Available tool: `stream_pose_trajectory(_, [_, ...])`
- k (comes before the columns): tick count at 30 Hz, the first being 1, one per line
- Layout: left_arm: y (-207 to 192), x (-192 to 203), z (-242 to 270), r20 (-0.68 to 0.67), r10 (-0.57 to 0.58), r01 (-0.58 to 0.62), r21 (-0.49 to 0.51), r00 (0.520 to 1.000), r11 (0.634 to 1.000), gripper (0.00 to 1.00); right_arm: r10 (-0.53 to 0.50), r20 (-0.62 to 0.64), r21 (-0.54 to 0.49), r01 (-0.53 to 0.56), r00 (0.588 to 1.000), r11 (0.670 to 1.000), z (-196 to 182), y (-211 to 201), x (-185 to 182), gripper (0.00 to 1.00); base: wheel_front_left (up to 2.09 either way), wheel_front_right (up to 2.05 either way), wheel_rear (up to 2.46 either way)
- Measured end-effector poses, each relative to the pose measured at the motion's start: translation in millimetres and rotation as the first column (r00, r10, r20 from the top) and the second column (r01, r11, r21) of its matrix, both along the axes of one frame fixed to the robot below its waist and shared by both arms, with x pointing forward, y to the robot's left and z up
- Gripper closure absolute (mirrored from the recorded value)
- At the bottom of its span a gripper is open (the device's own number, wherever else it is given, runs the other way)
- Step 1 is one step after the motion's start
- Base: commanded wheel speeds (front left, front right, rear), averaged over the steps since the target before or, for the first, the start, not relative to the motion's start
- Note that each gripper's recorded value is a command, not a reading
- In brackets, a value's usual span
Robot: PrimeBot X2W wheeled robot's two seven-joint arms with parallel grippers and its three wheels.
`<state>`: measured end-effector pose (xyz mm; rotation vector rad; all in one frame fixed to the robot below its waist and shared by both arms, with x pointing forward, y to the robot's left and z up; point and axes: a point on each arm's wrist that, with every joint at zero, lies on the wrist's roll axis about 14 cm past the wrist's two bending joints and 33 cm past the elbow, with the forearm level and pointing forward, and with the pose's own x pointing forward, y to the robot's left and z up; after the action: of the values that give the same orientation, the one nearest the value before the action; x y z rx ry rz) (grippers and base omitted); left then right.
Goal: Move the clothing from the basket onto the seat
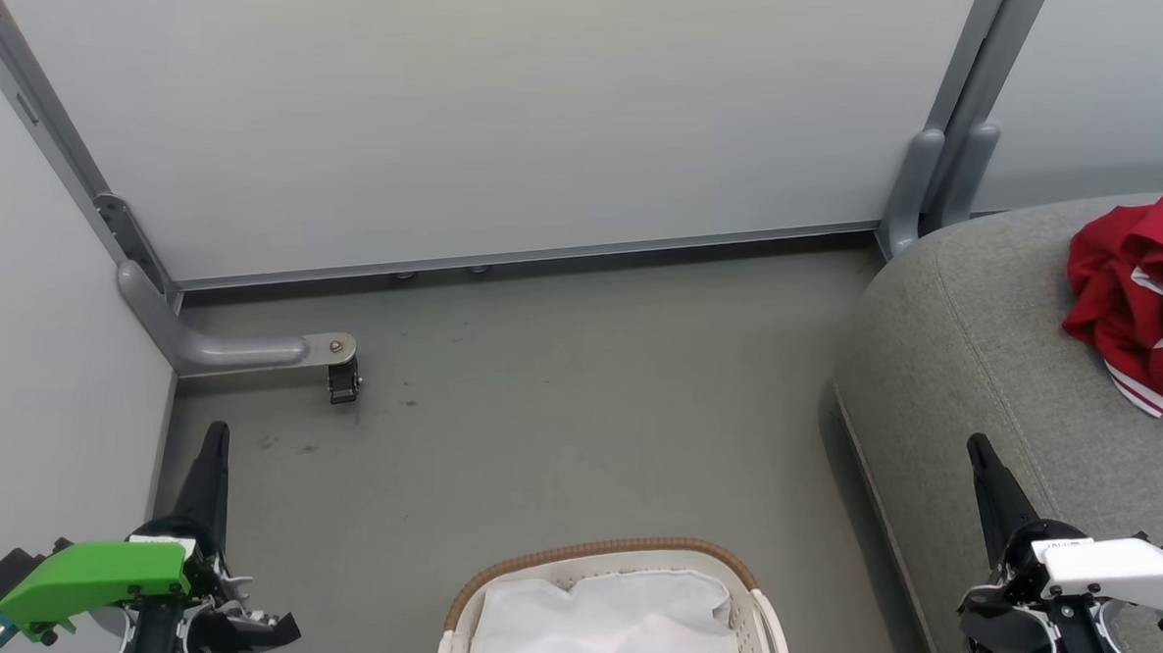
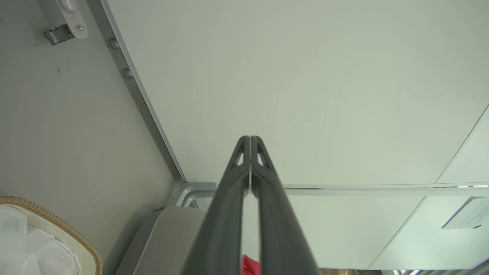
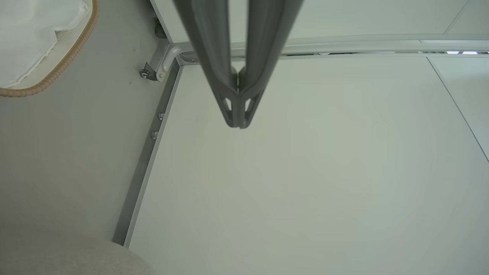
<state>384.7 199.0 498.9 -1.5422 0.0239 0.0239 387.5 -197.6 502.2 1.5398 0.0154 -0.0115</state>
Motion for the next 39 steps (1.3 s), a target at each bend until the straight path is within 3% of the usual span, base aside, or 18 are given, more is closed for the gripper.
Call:
stream_pose_trajectory(5, [0.3,2.5,4.3,0.017,-0.002,0.002,-0.033,1.0,0.999,1.0,-0.002,0.007,0.037,0.002,1.0,0.999,1.5,-1.3,-0.1,1.0,0.0,0.0,0.0])
stream_pose_trajectory(39, [1.0,2.9,5.2,0.02,0.0,0.001,-0.034,1.0,0.999,1.0,-0.002,0.007,0.037,0.002,1.0,0.999,1.7,-1.5,0.1,1.0,0.0,0.0,0.0])
